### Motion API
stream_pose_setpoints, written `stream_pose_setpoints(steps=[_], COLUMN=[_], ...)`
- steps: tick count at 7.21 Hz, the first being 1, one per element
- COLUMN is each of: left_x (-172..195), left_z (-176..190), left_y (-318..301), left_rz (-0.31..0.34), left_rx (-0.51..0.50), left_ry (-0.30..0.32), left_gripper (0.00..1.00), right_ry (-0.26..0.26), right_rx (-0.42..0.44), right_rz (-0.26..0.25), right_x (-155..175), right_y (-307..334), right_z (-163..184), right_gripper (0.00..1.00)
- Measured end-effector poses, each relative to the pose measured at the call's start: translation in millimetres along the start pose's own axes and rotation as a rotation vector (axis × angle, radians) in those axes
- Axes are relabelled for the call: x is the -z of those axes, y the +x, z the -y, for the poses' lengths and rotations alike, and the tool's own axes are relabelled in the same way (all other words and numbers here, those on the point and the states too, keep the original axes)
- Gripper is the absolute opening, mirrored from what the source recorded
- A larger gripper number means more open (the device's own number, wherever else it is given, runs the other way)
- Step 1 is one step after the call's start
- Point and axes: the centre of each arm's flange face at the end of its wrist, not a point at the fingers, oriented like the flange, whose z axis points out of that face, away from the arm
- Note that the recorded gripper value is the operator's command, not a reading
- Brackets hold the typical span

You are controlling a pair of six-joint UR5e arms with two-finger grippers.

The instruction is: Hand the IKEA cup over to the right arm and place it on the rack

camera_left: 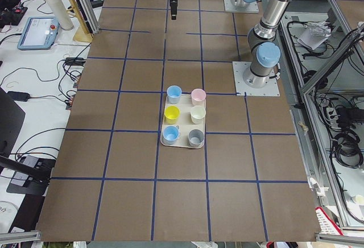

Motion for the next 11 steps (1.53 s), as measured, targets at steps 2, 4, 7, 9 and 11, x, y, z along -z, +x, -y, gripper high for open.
stream_pose_setpoints(steps=[2, 4, 7, 9, 11], left_x=[3.7, 2.2, -12.2, -48.1, -101.0], left_z=[4.9, 8.5, 15.6, 19.5, 32.4], left_y=[-34.8, -80.5, -162.1, -261.1, -338.8], left_rz=[0.005, 0.005, 0.000, -0.035, -0.030], left_rx=[-0.009, -0.029, -0.044, -0.102, -0.188], left_ry=[0.013, 0.009, -0.022, -0.059, -0.030], left_gripper=[1.00, 1.00, 1.00, 1.00, 1.00], right_ry=[-0.001, -0.002, -0.001, -0.002, -0.001], right_rx=[0.000, 0.001, 0.001, 0.001, 0.001], right_rz=[0.000, 0.001, 0.002, 0.001, 0.002], right_x=[0.0, -0.2, -0.1, -0.4, 0.0], right_y=[0.0, 0.0, -0.2, -0.1, -0.2], right_z=[-0.2, -0.2, -0.1, -0.1, -0.3], right_gripper=[1.00, 1.00, 1.00, 1.00, 1.00])
